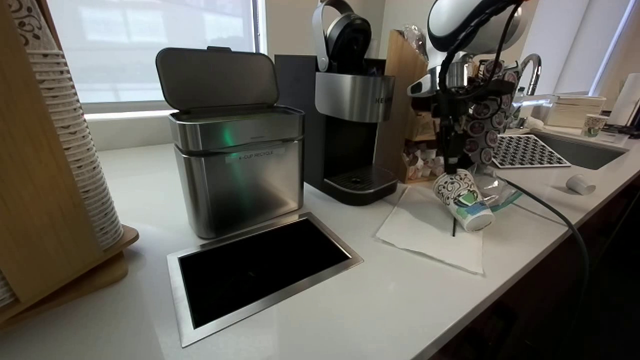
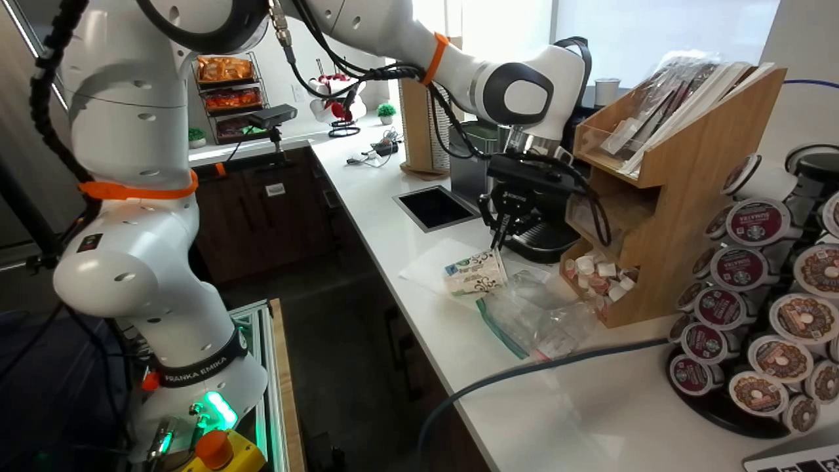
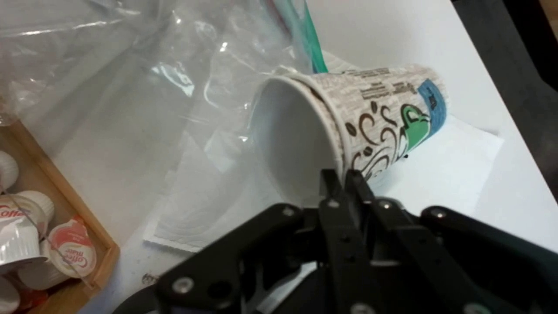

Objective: Place the stacked coffee cups on the napkin upright.

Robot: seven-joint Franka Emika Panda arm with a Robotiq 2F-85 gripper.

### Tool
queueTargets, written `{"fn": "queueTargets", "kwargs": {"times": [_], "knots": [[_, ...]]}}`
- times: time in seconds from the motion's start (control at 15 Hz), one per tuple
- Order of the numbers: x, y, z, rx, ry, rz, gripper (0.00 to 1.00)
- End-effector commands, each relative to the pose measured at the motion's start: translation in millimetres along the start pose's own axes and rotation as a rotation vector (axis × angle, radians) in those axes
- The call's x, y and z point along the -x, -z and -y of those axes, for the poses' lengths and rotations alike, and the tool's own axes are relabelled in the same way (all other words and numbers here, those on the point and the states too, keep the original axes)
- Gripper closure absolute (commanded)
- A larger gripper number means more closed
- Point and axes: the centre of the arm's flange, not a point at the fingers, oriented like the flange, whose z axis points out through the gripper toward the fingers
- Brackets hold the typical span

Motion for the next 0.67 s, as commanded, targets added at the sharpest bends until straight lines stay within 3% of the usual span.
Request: {"fn": "queueTargets", "kwargs": {"times": [0.0,0.6], "knots": [[-1,11,5,-0.022,-0.052,-0.017,1.0],[-8,57,54,0.093,-0.194,-0.092,0.99]]}}
